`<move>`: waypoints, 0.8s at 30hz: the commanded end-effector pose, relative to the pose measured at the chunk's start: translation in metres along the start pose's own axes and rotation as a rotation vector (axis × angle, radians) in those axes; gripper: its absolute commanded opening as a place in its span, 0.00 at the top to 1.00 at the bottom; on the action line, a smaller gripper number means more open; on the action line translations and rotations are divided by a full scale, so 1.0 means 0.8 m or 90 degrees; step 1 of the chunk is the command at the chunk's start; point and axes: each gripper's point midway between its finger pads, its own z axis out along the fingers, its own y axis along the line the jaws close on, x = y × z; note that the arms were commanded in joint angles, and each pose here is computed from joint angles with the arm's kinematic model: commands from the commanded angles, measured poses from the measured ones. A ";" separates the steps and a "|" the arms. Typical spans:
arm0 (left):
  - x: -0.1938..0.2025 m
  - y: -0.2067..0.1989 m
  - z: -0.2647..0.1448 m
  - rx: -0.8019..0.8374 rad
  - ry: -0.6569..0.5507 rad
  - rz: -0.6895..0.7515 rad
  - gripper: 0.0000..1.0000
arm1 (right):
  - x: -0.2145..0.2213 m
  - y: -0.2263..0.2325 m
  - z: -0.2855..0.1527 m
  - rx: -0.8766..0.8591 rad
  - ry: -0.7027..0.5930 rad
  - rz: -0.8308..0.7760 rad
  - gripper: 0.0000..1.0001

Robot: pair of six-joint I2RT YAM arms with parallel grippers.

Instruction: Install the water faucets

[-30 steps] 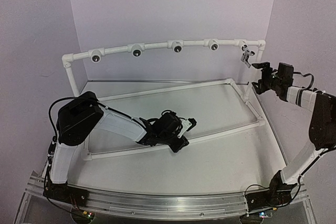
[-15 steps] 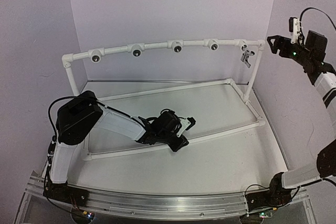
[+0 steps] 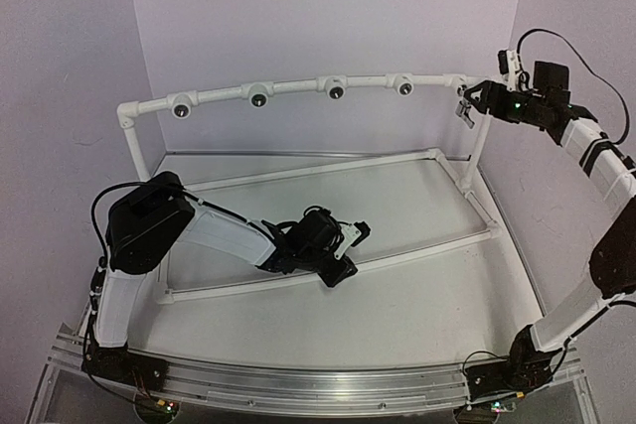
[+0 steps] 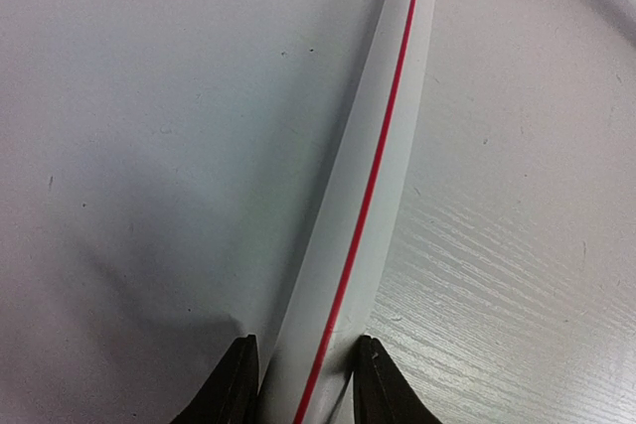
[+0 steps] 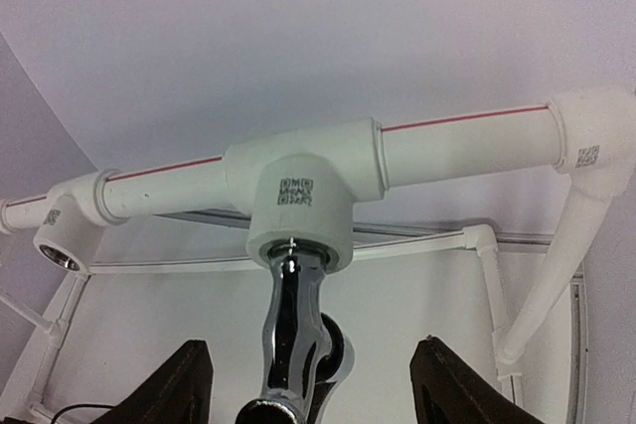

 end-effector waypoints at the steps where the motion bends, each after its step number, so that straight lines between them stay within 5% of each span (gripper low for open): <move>1: 0.288 0.026 -0.036 -0.071 0.482 -0.093 1.00 | -0.034 -0.011 0.002 0.026 -0.077 0.103 0.42; 6: 0.289 0.025 -0.035 -0.070 0.485 -0.093 1.00 | -0.025 -0.008 0.025 -0.017 -0.057 0.219 0.57; 11: 0.292 0.025 -0.036 -0.069 0.487 -0.096 1.00 | -0.014 0.014 0.039 -0.040 -0.037 0.209 0.39; 16: 0.293 0.023 -0.036 -0.066 0.488 -0.099 1.00 | 0.004 0.013 0.045 -0.019 -0.021 0.201 0.36; 21: 0.294 0.023 -0.036 -0.065 0.490 -0.098 1.00 | 0.008 -0.007 0.037 0.042 -0.040 0.287 0.74; 24: 0.295 0.023 -0.036 -0.066 0.491 -0.098 1.00 | 0.030 -0.003 0.043 0.014 -0.026 0.424 0.77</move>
